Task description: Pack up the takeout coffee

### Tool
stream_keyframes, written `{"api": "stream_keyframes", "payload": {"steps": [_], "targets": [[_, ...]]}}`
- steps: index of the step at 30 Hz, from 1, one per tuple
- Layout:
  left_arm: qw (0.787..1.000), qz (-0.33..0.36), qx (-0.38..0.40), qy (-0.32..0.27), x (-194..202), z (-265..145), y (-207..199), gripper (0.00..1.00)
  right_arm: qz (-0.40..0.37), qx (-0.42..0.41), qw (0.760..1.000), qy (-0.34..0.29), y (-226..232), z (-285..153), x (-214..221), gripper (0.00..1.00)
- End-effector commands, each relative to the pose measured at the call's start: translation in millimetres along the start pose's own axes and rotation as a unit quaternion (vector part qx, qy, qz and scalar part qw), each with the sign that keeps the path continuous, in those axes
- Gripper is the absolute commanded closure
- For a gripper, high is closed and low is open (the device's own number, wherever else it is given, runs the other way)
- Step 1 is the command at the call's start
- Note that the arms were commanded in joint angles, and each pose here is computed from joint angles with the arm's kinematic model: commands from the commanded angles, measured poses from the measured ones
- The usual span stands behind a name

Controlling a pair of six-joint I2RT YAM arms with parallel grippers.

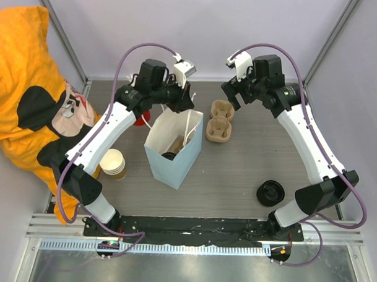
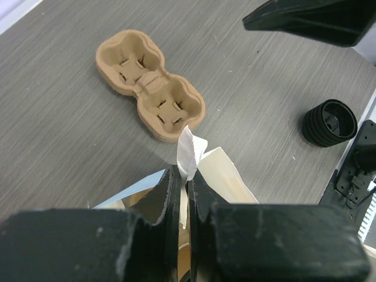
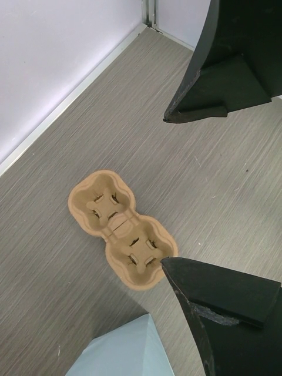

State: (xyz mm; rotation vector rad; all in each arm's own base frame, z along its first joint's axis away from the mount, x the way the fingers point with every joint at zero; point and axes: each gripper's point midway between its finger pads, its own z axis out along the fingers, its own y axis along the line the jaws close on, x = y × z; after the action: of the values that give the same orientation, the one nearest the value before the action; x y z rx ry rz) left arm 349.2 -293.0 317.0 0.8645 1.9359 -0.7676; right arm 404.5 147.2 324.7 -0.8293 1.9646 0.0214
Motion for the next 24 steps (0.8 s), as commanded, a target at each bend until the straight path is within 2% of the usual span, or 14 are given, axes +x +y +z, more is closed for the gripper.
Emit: {"api": "stream_keyframes", "payload": {"steps": [1,10,13,15,16,19,24], "targets": [[1.000,-0.001,0.002,-0.023,-7,-1,-1,0.95,0.003,0.013,0.999,-0.043,-6,-19,-20,0.00],[0.999,-0.011,-0.002,-0.032,-6,0,-1,0.91,0.003,0.007,0.999,-0.044,-4,-20,-21,0.00],[0.999,-0.015,0.000,-0.032,-6,0,-2,0.86,0.003,0.007,0.999,-0.044,-4,-21,-21,0.01],[0.999,-0.014,0.001,-0.034,-7,0,-2,0.76,0.003,0.005,0.999,-0.045,-3,-22,-21,0.00],[0.999,-0.013,0.001,-0.034,-7,-1,-3,0.66,0.003,0.006,0.999,-0.046,-4,-23,-22,0.00],[0.999,-0.013,0.002,-0.035,-8,-3,-4,0.51,0.003,0.004,0.999,-0.048,-3,-24,-23,0.00],[0.999,-0.006,-0.001,-0.041,-14,-7,-4,0.42,0.003,0.000,0.999,-0.050,-2,-24,-24,0.00]]}}
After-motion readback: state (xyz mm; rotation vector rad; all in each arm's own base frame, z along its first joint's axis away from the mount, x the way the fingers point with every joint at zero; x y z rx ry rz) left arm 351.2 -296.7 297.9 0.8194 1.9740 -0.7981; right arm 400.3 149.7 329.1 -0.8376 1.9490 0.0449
